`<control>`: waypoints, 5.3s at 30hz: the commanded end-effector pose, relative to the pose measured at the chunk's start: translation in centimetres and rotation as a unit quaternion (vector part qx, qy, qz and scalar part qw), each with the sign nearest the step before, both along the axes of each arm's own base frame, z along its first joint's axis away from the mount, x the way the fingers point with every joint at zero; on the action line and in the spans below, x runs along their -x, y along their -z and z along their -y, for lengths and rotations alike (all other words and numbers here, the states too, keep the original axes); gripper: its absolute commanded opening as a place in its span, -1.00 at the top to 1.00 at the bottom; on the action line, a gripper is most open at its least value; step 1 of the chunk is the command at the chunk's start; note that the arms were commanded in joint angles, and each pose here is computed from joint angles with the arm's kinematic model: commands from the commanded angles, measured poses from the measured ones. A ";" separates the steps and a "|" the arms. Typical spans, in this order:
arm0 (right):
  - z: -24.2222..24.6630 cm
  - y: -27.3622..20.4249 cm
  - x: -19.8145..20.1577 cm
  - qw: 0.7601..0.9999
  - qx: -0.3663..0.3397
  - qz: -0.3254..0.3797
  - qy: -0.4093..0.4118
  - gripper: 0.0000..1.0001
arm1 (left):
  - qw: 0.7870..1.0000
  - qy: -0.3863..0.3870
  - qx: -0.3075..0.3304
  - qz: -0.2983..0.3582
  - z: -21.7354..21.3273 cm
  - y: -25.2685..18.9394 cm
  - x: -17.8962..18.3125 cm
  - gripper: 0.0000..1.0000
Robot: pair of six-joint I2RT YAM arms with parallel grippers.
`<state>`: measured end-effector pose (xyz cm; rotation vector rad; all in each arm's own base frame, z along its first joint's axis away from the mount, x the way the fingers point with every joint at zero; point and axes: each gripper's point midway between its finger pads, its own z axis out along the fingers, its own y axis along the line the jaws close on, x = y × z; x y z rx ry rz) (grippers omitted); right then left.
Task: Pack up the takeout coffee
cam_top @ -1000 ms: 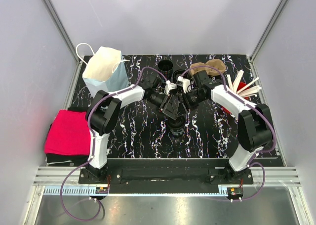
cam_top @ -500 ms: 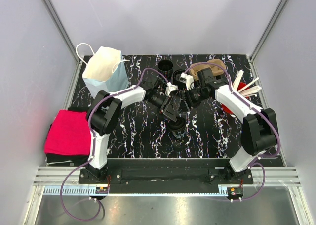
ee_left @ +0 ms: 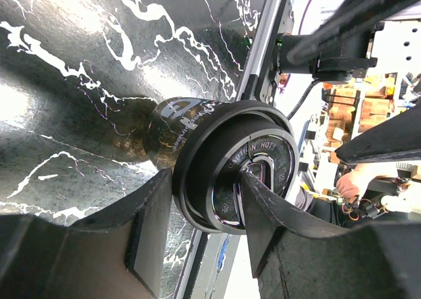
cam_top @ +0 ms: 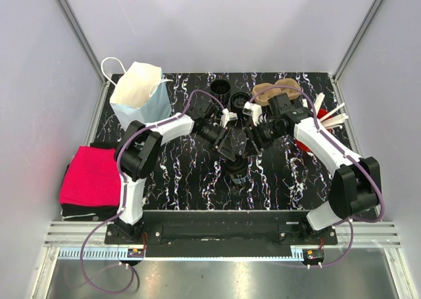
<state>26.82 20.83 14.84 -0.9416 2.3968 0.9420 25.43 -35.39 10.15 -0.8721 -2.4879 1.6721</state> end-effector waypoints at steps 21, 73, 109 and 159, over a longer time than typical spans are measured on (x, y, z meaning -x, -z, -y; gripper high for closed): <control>0.3 2.9 4.8 0.993 -0.018 -0.104 -0.045 -0.06 | 0.994 -0.006 0.005 0.106 1.2 -4.2 -0.7 0.04; -2.3 3.2 0.8 0.991 -0.053 -0.115 -0.032 0.12 | 0.992 -0.010 -0.019 0.126 -3.4 -2.9 -1.4 -0.27; -2.9 3.3 0.7 0.988 -0.072 -0.129 -0.039 0.17 | 0.994 0.030 -0.048 0.094 -2.7 1.6 0.8 -0.08; -2.7 4.7 0.6 0.996 0.004 -0.064 -0.056 0.28 | 0.984 0.022 -0.097 0.150 -4.2 2.9 0.6 -0.08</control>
